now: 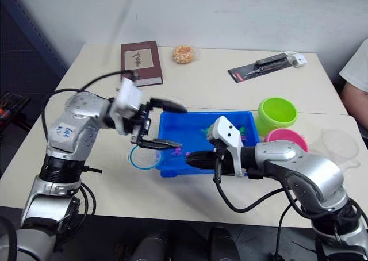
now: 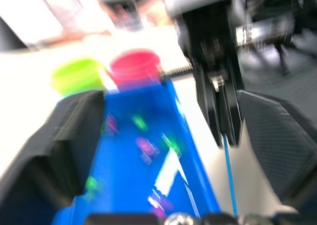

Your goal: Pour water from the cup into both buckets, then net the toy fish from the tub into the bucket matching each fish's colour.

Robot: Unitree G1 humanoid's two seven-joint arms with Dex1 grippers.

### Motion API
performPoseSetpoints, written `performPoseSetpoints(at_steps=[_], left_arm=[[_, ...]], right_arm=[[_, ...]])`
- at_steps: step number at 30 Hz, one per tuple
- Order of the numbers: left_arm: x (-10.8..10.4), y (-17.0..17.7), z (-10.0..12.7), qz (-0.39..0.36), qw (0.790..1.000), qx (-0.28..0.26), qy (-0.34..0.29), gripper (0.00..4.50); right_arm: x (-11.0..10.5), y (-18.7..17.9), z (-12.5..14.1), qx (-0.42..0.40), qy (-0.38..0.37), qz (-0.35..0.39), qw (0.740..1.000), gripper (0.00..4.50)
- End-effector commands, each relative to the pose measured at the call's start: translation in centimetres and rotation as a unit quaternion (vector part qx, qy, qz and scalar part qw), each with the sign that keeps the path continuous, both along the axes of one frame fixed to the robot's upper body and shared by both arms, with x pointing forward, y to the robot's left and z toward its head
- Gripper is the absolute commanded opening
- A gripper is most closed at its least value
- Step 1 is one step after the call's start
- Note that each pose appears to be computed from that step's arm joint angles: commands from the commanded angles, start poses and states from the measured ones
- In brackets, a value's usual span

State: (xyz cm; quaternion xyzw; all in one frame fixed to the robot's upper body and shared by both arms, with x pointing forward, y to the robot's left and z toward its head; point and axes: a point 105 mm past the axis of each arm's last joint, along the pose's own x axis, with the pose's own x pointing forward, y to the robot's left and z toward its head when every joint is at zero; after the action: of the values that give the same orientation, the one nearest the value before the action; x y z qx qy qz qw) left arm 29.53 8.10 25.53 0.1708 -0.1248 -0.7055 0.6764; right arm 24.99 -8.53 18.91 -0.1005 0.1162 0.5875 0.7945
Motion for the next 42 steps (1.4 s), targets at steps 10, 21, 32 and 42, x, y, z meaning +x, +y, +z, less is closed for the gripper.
performPoseSetpoints(at_steps=[10,21,32,42], left_arm=[[0.8,11.1,-1.2,0.188,0.98,-0.001,0.059,4.44],[0.1,9.1,-5.2,0.197,0.975,-0.008,0.101,4.44],[0.2,7.5,-4.8,0.166,0.981,-0.017,0.098,4.44],[0.1,7.0,-4.9,0.159,0.982,-0.017,0.099,4.44]], right_arm=[[0.4,-11.1,1.4,-0.082,-0.068,-0.203,0.973,0.0],[0.8,-13.3,-1.5,-0.034,0.068,-0.332,0.94,0.0],[1.7,-12.6,-4.0,-0.007,0.194,-0.398,0.897,0.0],[2.8,-13.2,-4.3,-0.009,0.202,-0.446,0.872,0.0]])
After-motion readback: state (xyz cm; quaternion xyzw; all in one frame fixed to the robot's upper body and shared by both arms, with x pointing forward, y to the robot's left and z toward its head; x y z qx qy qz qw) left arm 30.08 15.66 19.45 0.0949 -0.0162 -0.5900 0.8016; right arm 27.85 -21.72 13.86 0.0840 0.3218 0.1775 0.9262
